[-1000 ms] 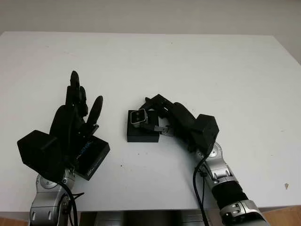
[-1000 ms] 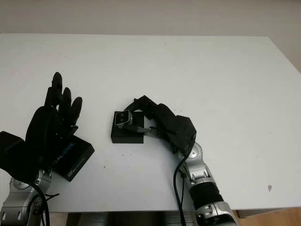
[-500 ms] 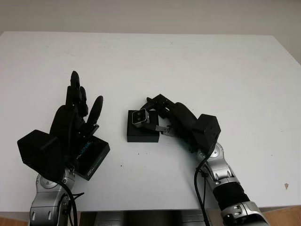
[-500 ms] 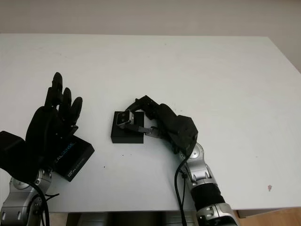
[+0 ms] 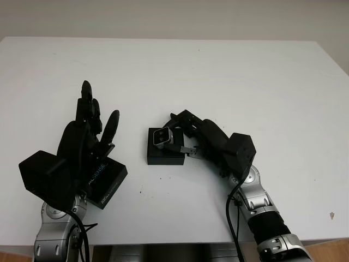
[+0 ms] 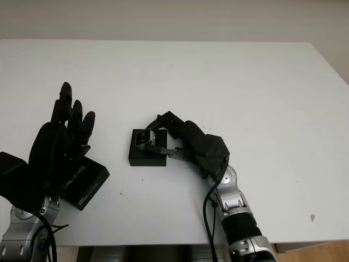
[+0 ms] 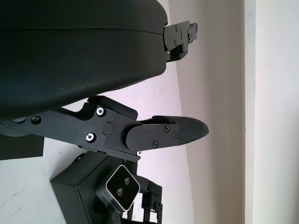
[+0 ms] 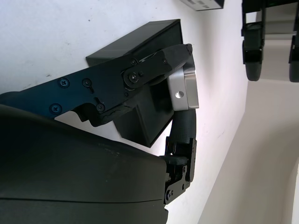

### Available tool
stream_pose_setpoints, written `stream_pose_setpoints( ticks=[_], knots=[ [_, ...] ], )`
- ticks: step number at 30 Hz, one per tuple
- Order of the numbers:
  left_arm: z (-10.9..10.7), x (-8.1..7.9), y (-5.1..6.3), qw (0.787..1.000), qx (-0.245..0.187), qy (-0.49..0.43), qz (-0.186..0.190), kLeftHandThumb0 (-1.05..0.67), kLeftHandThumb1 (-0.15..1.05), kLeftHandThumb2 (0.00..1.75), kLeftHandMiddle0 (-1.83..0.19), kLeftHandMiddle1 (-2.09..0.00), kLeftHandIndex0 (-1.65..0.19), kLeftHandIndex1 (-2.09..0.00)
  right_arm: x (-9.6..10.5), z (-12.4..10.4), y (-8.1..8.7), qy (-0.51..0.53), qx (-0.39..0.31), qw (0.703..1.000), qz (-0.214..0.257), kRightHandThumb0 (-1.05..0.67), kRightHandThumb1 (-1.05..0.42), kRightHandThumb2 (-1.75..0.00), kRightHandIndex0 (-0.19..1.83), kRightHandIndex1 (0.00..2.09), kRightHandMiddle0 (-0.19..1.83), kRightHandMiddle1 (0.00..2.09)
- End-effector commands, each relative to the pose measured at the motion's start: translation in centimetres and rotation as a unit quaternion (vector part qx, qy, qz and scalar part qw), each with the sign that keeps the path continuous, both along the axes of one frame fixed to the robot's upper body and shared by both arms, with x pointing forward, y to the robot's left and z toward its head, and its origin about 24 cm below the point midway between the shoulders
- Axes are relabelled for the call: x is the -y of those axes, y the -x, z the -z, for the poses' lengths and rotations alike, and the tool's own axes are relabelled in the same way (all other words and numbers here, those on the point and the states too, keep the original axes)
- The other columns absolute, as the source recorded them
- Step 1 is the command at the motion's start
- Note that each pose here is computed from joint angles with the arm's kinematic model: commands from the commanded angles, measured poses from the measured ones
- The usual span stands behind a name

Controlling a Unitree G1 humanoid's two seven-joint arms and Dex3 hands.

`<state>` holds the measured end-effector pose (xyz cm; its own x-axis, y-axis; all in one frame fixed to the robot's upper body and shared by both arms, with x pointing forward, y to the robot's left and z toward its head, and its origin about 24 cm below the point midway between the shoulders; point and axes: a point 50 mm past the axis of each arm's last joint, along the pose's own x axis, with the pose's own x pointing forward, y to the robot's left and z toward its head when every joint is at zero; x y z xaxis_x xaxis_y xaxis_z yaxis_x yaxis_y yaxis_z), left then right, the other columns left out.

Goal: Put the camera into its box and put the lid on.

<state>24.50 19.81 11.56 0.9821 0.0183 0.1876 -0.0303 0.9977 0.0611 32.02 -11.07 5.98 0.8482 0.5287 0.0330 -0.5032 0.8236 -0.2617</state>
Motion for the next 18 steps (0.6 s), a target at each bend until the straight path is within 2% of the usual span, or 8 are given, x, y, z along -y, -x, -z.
stream_pose_setpoints(
  ticks=[1, 14, 18],
  knots=[
    [-0.17, 0.11, 0.25, 1.000, 0.006, 0.001, 0.001, -0.51, 1.05, 0.46, 0.19, 0.00, 0.19, 0.00, 0.48, 1.25, 0.57, 0.019, -0.021, 1.000, -0.001, -0.46, -1.05, -0.07, 0.19, 0.05, 0.31, 1.65],
    [-0.19, 0.01, 0.24, 1.000, 0.007, 0.000, 0.000, -0.51, 1.05, 0.45, 0.19, 0.00, 0.19, 0.00, 0.56, 1.50, 0.81, 0.034, -0.025, 0.999, -0.010, -0.46, -1.05, -0.06, 0.18, 0.05, 0.32, 1.64],
    [-0.21, -0.01, 0.25, 1.000, 0.008, -0.001, -0.002, -0.51, 1.05, 0.45, 0.19, 0.00, 0.19, 0.00, 0.62, 1.41, 0.86, 0.045, -0.021, 0.999, -0.013, -0.49, -1.04, -0.05, 0.15, 0.04, 0.24, 1.57]
  ],
)
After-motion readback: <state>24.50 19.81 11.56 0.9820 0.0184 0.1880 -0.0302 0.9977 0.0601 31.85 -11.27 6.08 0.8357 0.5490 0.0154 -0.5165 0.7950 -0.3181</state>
